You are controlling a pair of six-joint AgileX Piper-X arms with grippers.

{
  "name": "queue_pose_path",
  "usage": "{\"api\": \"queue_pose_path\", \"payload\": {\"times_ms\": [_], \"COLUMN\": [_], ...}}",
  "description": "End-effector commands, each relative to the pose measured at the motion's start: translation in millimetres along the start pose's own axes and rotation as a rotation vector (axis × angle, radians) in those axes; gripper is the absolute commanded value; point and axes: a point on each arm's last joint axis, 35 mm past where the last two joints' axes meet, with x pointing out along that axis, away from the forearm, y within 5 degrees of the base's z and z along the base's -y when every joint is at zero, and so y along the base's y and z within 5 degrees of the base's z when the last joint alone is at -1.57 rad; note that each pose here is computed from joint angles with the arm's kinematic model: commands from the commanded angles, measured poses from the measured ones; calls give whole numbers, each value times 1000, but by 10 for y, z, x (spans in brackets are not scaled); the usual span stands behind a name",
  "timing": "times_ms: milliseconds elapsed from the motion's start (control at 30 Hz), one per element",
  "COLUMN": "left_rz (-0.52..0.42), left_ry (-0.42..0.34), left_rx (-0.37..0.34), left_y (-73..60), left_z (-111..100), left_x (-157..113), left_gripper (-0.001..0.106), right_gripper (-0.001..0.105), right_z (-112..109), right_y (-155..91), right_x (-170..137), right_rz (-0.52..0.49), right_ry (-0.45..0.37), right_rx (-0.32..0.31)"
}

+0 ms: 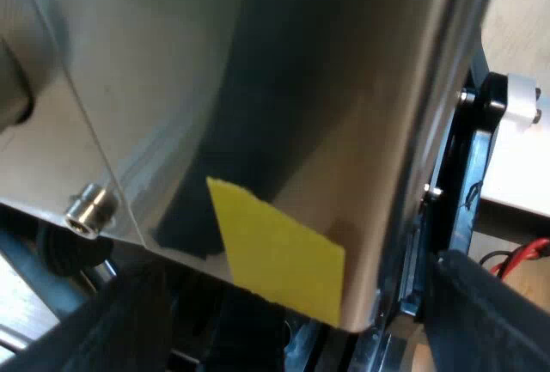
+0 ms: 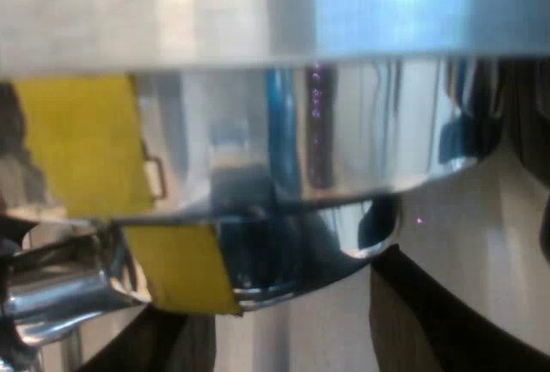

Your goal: Put the handle in the coffee machine

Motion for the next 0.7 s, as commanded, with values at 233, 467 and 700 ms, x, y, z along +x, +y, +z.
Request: {"api": "queue_pose_path", "payload": {"times_ms": [233,467,700], "left_rz": [-1,9,34], "left_ry": [-24,-36,-48], "left_rx": [33,57,67], "left_y": [-70,-131,-152], "left_z": [81,129,155], "left_x": [-51,-102,-185], "left_gripper": [65,65,65], "right_gripper": [44,44,44], "right_z": [180,215,237], "right_y": [-67,-72,-88], "right_x": [33,44,41], "right_rz": [-29,-36,-45], "right_ry": [-75,-89,-106], "right_rx": [82,100,120]}}
